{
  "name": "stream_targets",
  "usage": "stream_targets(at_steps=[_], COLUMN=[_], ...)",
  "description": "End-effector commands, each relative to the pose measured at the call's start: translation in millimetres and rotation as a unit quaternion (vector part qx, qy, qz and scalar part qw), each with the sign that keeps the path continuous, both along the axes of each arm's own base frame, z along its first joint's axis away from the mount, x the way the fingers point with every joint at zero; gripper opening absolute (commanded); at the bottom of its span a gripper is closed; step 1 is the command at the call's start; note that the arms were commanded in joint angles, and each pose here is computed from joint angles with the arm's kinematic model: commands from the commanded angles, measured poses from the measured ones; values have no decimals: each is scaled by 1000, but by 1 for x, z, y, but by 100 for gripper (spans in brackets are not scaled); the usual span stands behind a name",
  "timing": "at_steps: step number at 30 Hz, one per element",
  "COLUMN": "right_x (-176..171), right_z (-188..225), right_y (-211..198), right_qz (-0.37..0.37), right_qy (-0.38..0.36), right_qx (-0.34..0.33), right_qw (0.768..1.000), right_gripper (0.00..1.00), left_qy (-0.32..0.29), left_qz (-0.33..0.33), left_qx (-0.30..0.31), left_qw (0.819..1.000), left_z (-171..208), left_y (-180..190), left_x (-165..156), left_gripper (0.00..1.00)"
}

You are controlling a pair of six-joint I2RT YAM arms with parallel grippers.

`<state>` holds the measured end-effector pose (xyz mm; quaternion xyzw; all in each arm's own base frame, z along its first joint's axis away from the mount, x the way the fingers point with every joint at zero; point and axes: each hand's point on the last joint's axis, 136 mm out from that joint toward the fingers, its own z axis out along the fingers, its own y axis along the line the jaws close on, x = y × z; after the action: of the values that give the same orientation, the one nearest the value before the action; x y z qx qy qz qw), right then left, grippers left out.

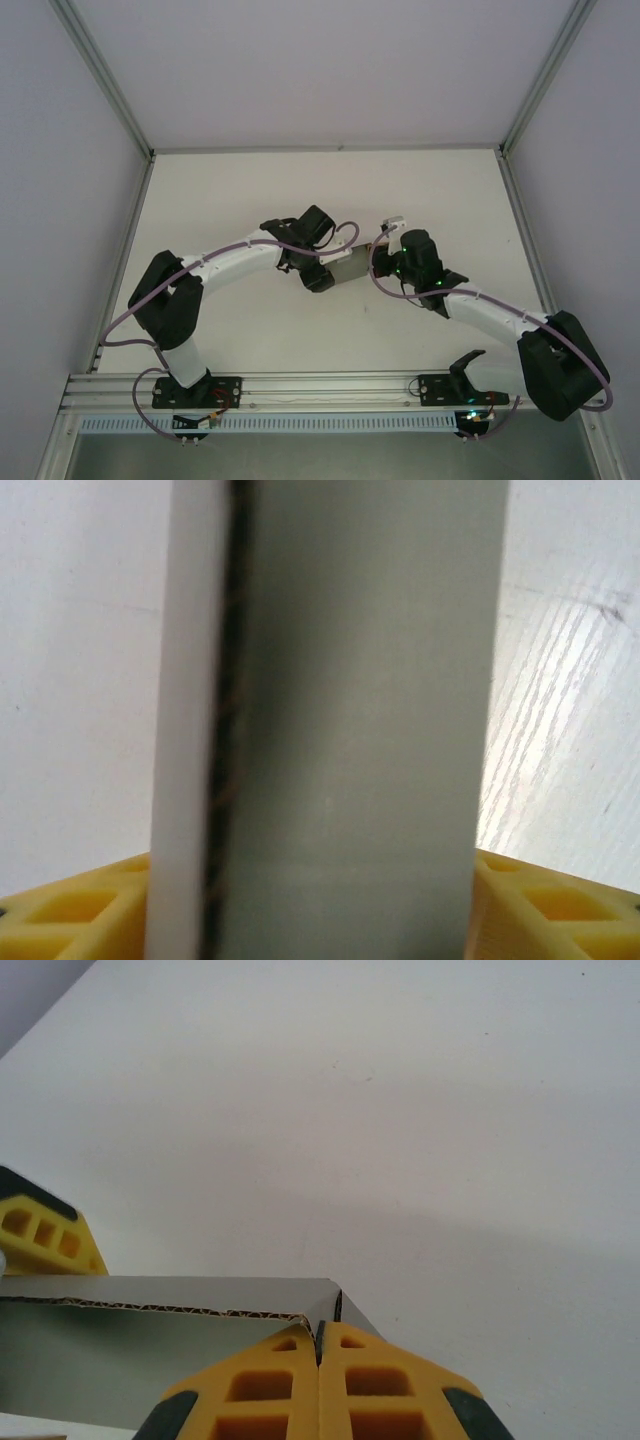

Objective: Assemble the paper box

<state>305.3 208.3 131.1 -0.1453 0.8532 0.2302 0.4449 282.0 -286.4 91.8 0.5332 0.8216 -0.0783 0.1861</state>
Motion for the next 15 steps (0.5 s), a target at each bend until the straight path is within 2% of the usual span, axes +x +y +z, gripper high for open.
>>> stream_targets(at_steps=[1, 2, 6, 9, 12, 15], right_x=[-17, -17, -21, -23, -23, -23], right_z=[-39, -39, -38, -34, -30, -27], right_y=[-13, -14, -15, -12, -11, -12], right_qz=[-15, -20, -34, -41, -54, -68], right_qy=[71, 74, 80, 79, 85, 92], right_qx=[-72, -77, -86, -90, -96, -104], right_qw=[995, 994, 992, 992, 990, 988], right_gripper=[0, 0, 0, 0, 0, 0], left_qy=[-18, -22, -46, -66, -84, -82], left_qz=[27, 31, 59, 108, 186, 245], left_qx=[-27, -34, -60, -74, -87, -91], left_qw=[999, 999, 995, 989, 975, 962], left_z=[24, 28, 47, 61, 71, 72], left_y=[1, 1, 6, 16, 34, 50], left_x=[4, 4, 4, 8, 12, 9], left_gripper=[97, 100, 100, 100, 100, 82])
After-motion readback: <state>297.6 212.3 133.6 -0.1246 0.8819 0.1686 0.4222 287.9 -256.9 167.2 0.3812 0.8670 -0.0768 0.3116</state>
